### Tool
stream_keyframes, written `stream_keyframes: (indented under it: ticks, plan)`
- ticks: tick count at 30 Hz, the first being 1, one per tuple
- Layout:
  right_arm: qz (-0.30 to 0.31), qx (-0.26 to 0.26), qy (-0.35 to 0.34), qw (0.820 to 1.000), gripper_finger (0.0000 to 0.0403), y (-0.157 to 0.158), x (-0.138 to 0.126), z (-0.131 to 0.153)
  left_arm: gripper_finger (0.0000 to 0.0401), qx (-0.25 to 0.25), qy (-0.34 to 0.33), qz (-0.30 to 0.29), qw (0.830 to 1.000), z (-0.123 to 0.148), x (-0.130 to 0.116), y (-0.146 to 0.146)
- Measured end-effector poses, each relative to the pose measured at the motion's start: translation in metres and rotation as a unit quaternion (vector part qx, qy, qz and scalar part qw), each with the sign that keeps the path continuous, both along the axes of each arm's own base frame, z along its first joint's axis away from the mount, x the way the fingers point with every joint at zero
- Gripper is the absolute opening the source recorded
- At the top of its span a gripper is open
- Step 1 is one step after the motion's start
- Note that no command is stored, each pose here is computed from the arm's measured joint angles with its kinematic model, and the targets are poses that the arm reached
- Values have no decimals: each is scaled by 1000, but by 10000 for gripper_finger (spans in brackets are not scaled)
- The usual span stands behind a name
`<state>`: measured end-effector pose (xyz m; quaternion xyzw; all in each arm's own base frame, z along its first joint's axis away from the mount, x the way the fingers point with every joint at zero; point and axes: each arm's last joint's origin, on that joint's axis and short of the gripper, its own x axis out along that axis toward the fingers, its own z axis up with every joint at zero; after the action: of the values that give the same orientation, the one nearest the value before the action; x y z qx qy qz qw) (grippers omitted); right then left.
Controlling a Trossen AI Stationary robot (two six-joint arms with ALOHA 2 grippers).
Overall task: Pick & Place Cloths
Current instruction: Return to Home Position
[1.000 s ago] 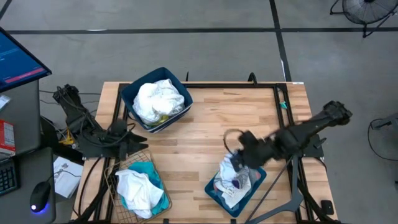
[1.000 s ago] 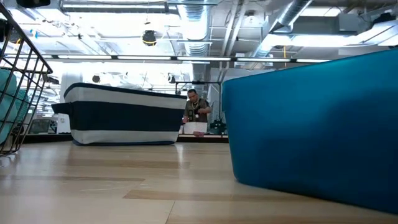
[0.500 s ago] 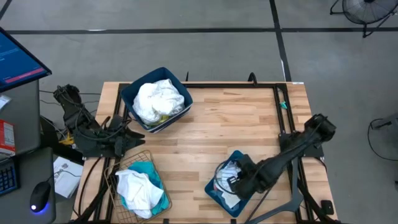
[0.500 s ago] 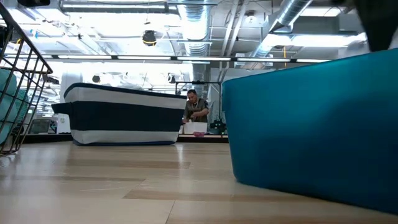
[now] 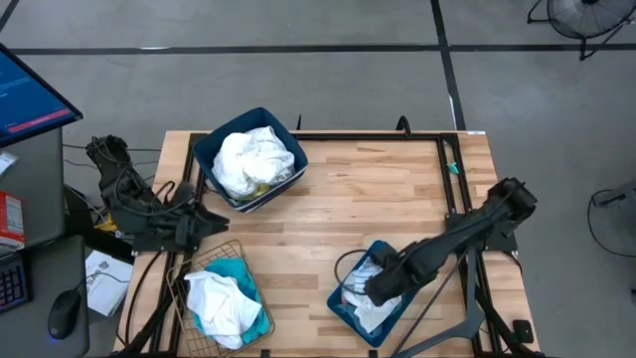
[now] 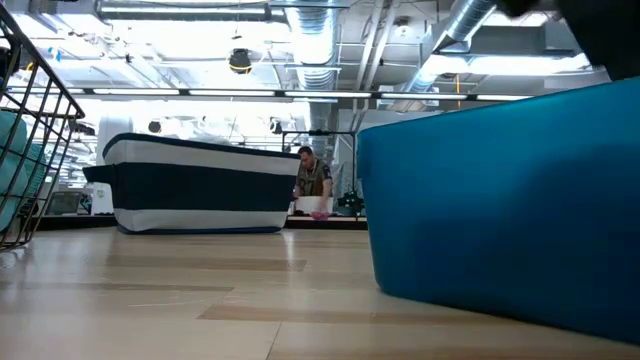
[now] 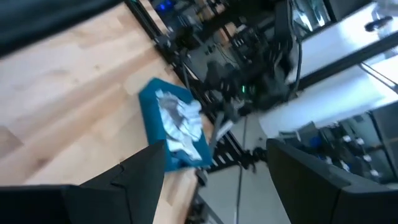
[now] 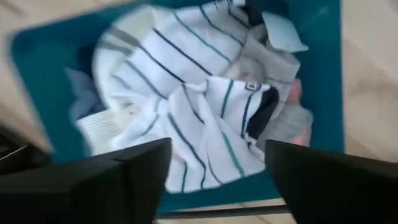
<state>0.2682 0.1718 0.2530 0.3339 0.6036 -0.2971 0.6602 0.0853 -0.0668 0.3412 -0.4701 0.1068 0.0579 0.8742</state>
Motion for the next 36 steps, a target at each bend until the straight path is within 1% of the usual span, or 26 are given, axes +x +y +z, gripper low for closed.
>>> stream_keyframes:
  ticks: [2, 4, 6, 7, 8, 9, 10, 12, 13, 15, 16, 17, 18, 20, 21, 22, 25, 27, 30, 32, 33, 34, 36]
  plan:
    - [11, 2, -27, 1000, 267, -5, -7, 15, 257, -7, 1, -14, 1000, 1, 1, -3]
    - [27, -2, -57, 998, 287, -11, -14, 31, 257, -16, -4, -22, 1000, 2, 2, -4]
    - [53, -12, -96, 994, 299, -19, -23, 48, 257, -4, -17, -16, 1000, 5, 2, -3]
    - [69, -21, -119, 990, 303, -22, -28, 56, 257, 13, -29, -24, 999, 8, 2, -3]
    - [85, -34, -144, 985, 306, -27, -32, 65, 257, 41, -47, -41, 997, 13, 1, -2]
    - [100, -49, -170, 979, 308, -31, -36, 73, 257, 75, -68, -71, 992, 20, -1, -2]
    - [115, -67, -198, 971, 309, -36, -41, 82, 257, 107, -93, -104, 984, 29, -3, -1]
    - [156, -100, -240, 953, 311, -49, -52, 100, 257, 168, -150, -157, 962, 47, -10, 3]
    - [182, -115, -256, 942, 311, -55, -58, 108, 257, 197, -176, -167, 950, 56, -15, 8]
    - [259, -152, -271, 915, 311, -71, -72, 122, 257, 226, -214, -161, 937, 70, -26, 21]
    - [281, -160, -282, 903, 311, -78, -79, 129, 257, 236, -229, -155, 932, 75, -33, 29]
    - [286, -163, -301, 895, 311, -84, -85, 136, 257, 246, -242, -149, 927, 77, -39, 36]
    - [302, -180, -321, 880, 311, -88, -91, 143, 257, 256, -255, -142, 921, 78, -46, 44]
    - [336, -231, -354, 842, 311, -97, -104, 157, 257, 273, -283, -136, 909, 79, -59, 59]
    - [341, -248, -376, 825, 311, -102, -111, 164, 257, 280, -298, -137, 902, 79, -66, 66]
    - [337, -257, -401, 812, 311, -109, -120, 172, 257, 284, -314, -142, 895, 78, -72, 72]
    - [307, -268, -468, 784, 311, -129, -147, 187, 257, 292, -354, -161, 874, 71, -83, 82]
    - [296, -279, -505, 761, 311, -139, -164, 185, 257, 300, -366, -187, 861, 59, -85, 82]
    - [272, -286, -572, 719, 311, -151, -189, 172, 257, 304, -381, -226, 843, 39, -85, 78]
    - [249, -287, -614, 692, 311, -159, -208, 157, 257, 302, -389, -234, 838, 26, -85, 77]
    - [236, -283, -638, 676, 311, -163, -216, 150, 257, 299, -397, -236, 835, 22, -85, 76]
    - [221, -282, -659, 661, 311, -165, -223, 141, 257, 296, -410, -238, 829, 17, -85, 75]
    - [213, -276, -679, 645, 311, -166, -226, 117, 257, 296, -434, -242, 816, 10, -85, 73]
